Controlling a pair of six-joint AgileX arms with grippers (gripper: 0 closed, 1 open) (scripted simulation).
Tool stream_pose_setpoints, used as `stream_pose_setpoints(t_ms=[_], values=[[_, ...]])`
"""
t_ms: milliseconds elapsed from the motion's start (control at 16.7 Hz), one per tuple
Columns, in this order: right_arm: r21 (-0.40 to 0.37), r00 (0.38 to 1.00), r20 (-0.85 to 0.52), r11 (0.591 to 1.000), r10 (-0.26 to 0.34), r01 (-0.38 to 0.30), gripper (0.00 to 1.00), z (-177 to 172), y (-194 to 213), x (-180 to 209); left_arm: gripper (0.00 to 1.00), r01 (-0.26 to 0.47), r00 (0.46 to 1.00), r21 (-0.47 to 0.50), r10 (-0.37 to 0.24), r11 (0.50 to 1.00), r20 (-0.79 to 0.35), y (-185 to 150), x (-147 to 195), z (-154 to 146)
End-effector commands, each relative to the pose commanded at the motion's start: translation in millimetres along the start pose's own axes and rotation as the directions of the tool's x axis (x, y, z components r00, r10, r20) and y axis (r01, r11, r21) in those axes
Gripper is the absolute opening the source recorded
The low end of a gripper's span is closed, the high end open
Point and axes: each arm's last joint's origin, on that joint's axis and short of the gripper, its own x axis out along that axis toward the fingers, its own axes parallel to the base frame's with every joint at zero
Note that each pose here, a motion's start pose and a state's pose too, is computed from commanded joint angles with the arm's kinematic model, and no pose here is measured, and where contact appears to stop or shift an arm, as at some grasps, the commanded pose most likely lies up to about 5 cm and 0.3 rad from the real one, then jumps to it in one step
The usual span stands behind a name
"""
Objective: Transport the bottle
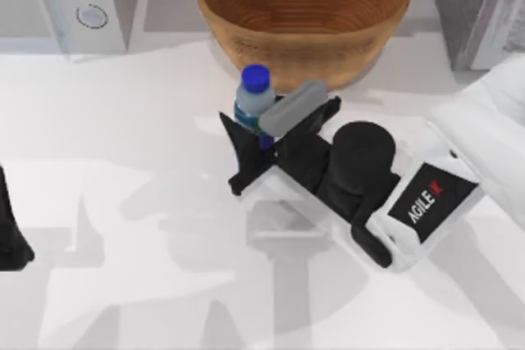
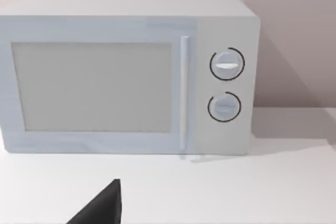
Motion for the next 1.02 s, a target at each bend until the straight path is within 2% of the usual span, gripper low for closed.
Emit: stream_pose_setpoints(t_ms=[120, 180, 720, 840, 1020], values=[[0.000, 1.000, 0.000, 1.000, 0.000, 0.000, 0.02, 0.0, 0.0, 0.0, 1.00, 0.000, 1.000, 0.000, 0.000, 1.000, 0.000, 0.0, 0.0, 0.0], [0.000, 1.000, 0.000, 1.000, 0.000, 0.000, 0.00, 0.0, 0.0, 0.0, 1.00, 0.000, 1.000, 0.000, 0.000, 1.000, 0.000, 0.0, 0.0, 0.0], [0.001, 1.000, 0.001, 1.000, -0.003, 0.003, 0.00, 0.6, -1.8, -0.5, 1.00, 0.000, 1.000, 0.000, 0.000, 1.000, 0.000, 0.0, 0.0, 0.0], [0.001, 1.000, 0.004, 1.000, -0.002, 0.002, 0.00, 1.7, -12.8, -4.7, 1.00, 0.000, 1.000, 0.000, 0.000, 1.000, 0.000, 0.0, 0.0, 0.0], [0.001, 1.000, 0.008, 1.000, -0.002, 0.002, 0.00, 4.3, -51.6, -23.4, 1.00, 0.000, 1.000, 0.000, 0.000, 1.000, 0.000, 0.0, 0.0, 0.0]])
